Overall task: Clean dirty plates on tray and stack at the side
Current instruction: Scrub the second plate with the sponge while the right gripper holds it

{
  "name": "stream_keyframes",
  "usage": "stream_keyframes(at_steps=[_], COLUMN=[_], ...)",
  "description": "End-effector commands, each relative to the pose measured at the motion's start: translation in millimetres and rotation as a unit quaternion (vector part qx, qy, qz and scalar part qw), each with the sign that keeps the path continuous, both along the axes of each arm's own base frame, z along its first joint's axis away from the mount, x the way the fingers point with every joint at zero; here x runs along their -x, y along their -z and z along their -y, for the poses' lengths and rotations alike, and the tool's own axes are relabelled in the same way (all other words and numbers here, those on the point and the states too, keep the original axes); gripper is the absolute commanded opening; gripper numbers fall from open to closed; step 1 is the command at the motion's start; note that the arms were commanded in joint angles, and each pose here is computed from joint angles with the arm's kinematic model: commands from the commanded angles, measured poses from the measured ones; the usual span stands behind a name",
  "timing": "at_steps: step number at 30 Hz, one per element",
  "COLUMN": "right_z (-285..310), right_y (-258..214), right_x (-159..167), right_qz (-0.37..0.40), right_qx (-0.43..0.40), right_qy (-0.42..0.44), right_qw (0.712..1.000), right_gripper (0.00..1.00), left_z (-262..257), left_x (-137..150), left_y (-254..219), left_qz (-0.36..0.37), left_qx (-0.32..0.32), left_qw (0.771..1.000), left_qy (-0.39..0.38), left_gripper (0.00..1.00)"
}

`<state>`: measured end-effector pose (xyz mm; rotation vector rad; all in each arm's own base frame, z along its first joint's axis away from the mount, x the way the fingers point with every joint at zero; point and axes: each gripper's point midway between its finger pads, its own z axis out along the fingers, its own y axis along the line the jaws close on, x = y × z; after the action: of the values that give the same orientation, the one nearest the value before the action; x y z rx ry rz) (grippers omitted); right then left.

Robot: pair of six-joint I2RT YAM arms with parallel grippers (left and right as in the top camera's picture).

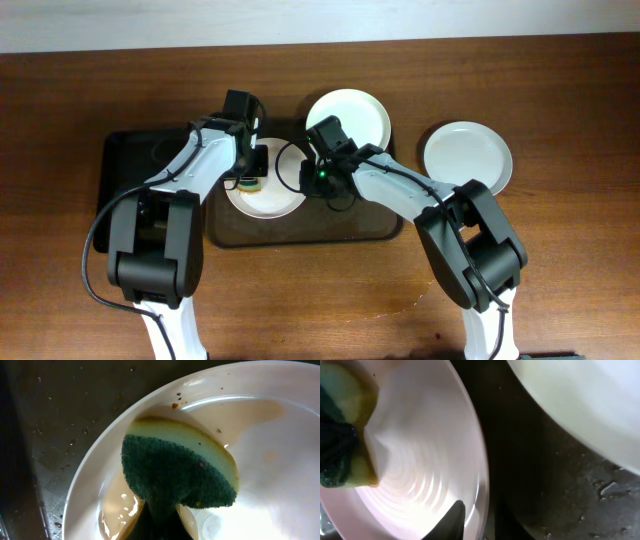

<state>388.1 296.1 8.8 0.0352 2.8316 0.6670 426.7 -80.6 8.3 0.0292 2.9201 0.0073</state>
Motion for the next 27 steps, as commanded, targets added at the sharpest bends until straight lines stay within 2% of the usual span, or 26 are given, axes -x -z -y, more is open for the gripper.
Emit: stream_keyframes(at_steps=[1, 3, 6, 8, 10, 12, 14, 16, 18, 19, 20, 21, 22, 24, 27], right_z=[0.1, -1.0, -3.0, -2.2, 0.3, 1.7, 2.9, 3.2, 3.2, 3.4, 4.7, 5.4, 5.8, 5.7, 5.7], right_y=[19.5, 24.5, 23.5, 23.5, 23.4, 23.1, 23.2, 23.6, 23.5, 23.5, 23.5, 23.6, 23.5, 23.6, 23.5], right_x=[4.8, 6.4, 7.3, 6.8, 5.4, 4.5, 4.9, 5.6, 5.5, 5.4, 4.4, 3.9, 3.5, 3.7, 3.6], right_qz=[-0.026, -0.034, -0.037, -0.037, -0.04, -0.042, -0.044, -0.045, -0.045, -0.045, -0.045, -0.045, -0.045, -0.045, -0.045], right_qx=[0.004, 0.002, -0.006, -0.006, -0.008, -0.011, -0.012, -0.011, -0.011, -0.011, -0.011, -0.011, -0.011, -0.011, -0.011], right_qy=[0.017, 0.017, 0.013, 0.014, 0.017, 0.018, 0.016, 0.016, 0.016, 0.016, 0.018, 0.019, 0.019, 0.019, 0.019], right_qw=[0.999, 0.999, 0.999, 0.999, 0.999, 0.999, 0.999, 0.999, 0.999, 0.999, 0.999, 0.999, 0.999, 0.999, 0.999], right_gripper=[0.04, 0.04, 0.04, 0.04, 0.04, 0.04, 0.04, 0.04, 0.04, 0.04, 0.04, 0.04, 0.04, 0.04, 0.04], left_z=[-7.0, -8.4, -20.8, -23.9, -5.8, 12.3, 14.5, 14.9, 9.5, -4.3, -17.3, -19.5, -20.0, -19.3, -7.6], left_x=[24.0, 32.1, 23.2, 29.4, 57.9, 73.8, 73.9, 71.1, 65.2, 66.0, 77.3, 86.2, 92.5, 112.4, 131.1], left_y=[23.2, 24.4, 31.9, 35.0, 37.7, 36.0, 35.7, 35.8, 36.8, 37.6, 37.2, 37.1, 36.4, 32.8, 27.9], left_qz=[-0.055, -0.071, -0.04, -0.049, -0.112, -0.136, -0.131, -0.125, -0.12, -0.128, -0.148, -0.161, -0.171, -0.213, -0.26], left_qx=[-0.007, -0.011, -0.045, -0.053, -0.004, 0.044, 0.046, 0.045, 0.032, 0.003, -0.023, -0.027, -0.03, -0.03, 0.005], left_qw=[0.998, 0.997, 0.998, 0.997, 0.991, 0.973, 0.964, 0.963, 0.976, 0.989, 0.987, 0.98, 0.975, 0.967, 0.965], left_qy=[-0.011, -0.011, -0.018, -0.018, 0.067, 0.181, 0.228, 0.234, 0.177, 0.068, -0.054, -0.113, -0.139, -0.138, -0.042], left_gripper=[0.01, 0.01, 0.01, 0.01, 0.01, 0.01, 0.01, 0.0, 0.01, 0.01, 0.01, 0.01, 0.01, 0.01, 0.01])
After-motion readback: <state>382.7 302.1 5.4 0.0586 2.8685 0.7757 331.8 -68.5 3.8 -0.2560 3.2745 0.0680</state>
